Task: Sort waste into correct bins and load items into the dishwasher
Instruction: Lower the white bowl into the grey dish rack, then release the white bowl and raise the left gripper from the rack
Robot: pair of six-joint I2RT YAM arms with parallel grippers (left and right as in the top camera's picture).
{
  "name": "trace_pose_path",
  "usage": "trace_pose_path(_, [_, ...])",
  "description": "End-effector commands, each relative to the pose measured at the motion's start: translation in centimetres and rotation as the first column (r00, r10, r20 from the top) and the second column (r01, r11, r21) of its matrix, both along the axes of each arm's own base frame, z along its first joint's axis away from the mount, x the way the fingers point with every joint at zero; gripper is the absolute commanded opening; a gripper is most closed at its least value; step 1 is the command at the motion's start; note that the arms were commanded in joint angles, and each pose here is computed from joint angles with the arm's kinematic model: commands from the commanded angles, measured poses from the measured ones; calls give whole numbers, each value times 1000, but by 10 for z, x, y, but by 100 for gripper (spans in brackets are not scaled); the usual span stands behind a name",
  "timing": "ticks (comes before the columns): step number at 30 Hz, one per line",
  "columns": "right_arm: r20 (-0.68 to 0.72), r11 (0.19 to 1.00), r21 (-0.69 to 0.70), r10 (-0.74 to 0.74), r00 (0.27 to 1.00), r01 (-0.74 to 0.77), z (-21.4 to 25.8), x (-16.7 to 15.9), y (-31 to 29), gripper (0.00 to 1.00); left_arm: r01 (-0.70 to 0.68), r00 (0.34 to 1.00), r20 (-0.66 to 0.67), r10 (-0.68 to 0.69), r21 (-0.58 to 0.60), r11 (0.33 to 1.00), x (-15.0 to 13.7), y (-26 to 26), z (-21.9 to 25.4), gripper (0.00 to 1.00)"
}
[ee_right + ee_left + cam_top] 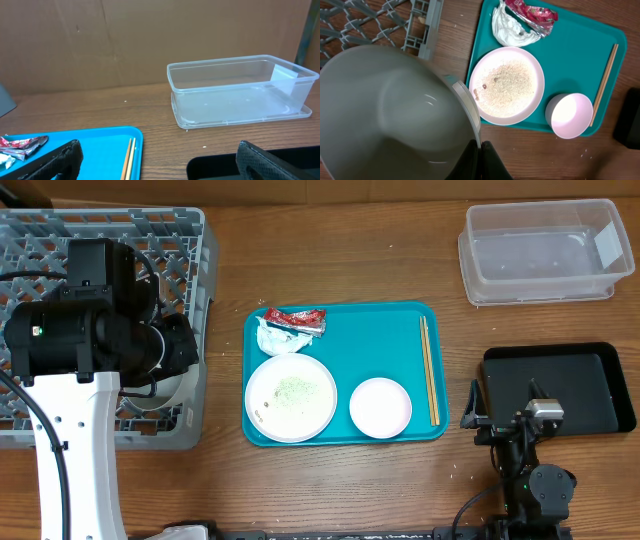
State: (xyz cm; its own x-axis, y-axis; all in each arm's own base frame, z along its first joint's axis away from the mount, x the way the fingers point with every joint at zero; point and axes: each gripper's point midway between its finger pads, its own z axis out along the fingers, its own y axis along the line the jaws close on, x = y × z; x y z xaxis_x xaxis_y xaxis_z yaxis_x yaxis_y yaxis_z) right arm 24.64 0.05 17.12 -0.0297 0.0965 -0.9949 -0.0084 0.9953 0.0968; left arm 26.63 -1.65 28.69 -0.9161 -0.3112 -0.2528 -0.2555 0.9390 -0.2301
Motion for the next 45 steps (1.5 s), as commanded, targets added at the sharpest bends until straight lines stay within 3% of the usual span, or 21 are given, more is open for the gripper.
trace_pose_path(1, [4,1000,-1,-13,1000,13,-2,0,-2,100,-13,1000,17,13,13,1000,0,4,1,4])
trace_pose_path(19, [4,1000,-1,-13,1000,13,-2,0,-2,100,-1,997,81,-1,23,1000,41,8,-6,4])
trace_pose_path(24, [4,1000,-1,-13,1000,13,-2,0,-2,100,-82,995,65,81,1,997,55,34,-16,4])
trace_pose_path(30, [4,1000,-1,-13,1000,13,-2,0,-3,100,21,974,219,56,-335,942,69,56,5,4])
trace_pose_path(37, [4,1000,-1,-13,1000,13,-2,0,-3,100,122,905,396,151,-585,802,91,105,19,4])
trace_pose_path(41, [4,1000,-1,-13,1000,13,-2,0,-3,100,113,884,405,233,-669,735,110,141,0,4])
trace_pose_path(45, [4,1000,-1,-13,1000,13,-2,0,-3,100,26,881,304,361,-795,607,120,186,-46,4])
